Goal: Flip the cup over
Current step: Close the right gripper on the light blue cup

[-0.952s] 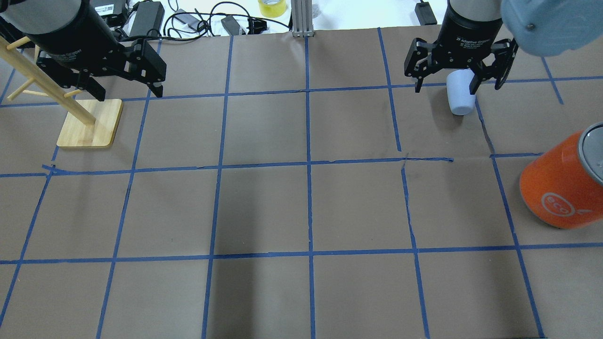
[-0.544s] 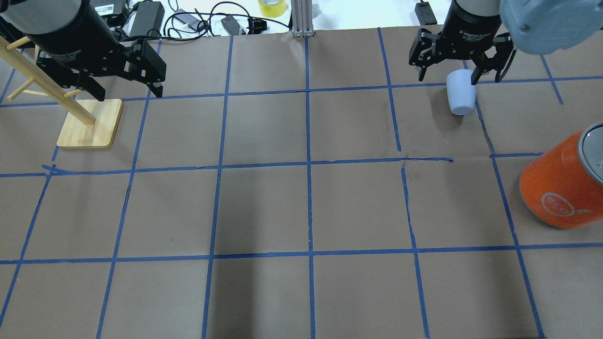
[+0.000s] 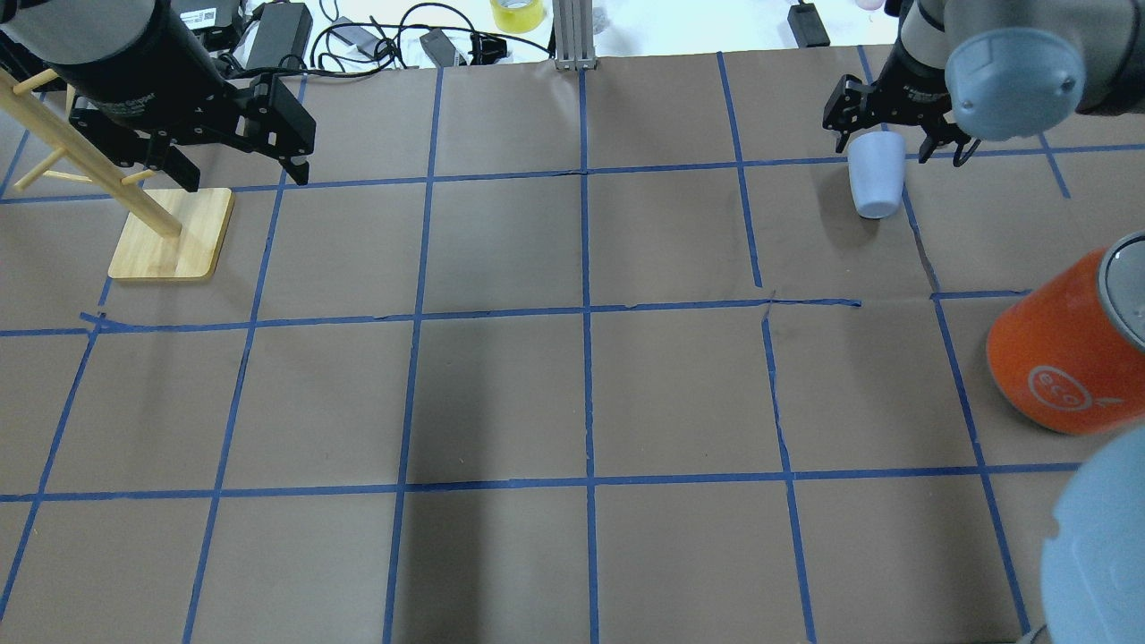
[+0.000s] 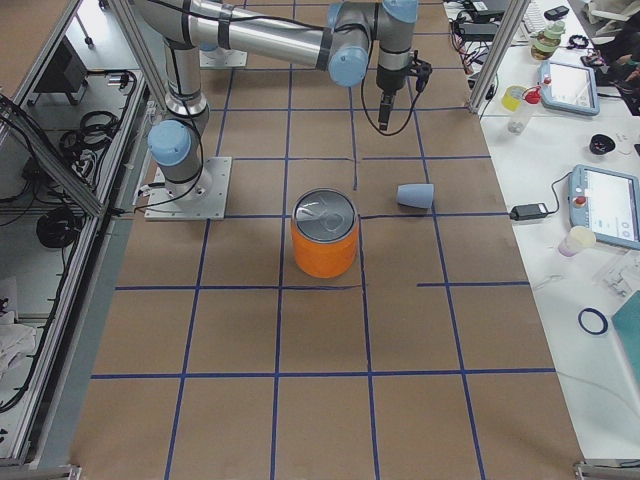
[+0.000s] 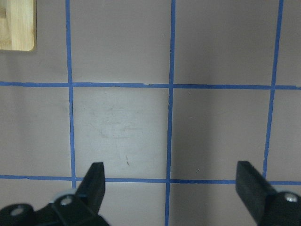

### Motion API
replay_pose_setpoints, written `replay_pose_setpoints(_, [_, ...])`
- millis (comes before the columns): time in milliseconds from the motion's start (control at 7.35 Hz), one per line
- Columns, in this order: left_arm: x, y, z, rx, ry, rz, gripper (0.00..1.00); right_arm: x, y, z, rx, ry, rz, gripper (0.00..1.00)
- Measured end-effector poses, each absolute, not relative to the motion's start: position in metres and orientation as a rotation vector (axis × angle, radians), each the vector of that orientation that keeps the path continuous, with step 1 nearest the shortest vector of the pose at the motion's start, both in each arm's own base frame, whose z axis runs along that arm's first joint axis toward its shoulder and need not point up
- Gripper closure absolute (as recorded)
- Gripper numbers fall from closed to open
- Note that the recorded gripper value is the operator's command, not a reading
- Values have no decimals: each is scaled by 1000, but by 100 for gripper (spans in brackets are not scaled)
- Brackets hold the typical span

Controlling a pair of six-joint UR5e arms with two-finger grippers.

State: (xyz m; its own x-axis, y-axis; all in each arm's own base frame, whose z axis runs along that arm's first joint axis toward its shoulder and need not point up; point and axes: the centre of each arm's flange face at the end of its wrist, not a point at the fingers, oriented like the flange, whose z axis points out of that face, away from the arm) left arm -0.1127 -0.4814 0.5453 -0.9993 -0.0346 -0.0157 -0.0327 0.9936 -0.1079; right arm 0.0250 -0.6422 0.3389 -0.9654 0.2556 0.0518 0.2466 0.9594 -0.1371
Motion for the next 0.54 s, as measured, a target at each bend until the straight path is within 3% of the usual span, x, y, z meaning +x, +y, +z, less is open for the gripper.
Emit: replay_pose_setpoints(544, [-113,-481,546,-53,3120,-170,0,-12,-685,252,-407,-2984,333,0])
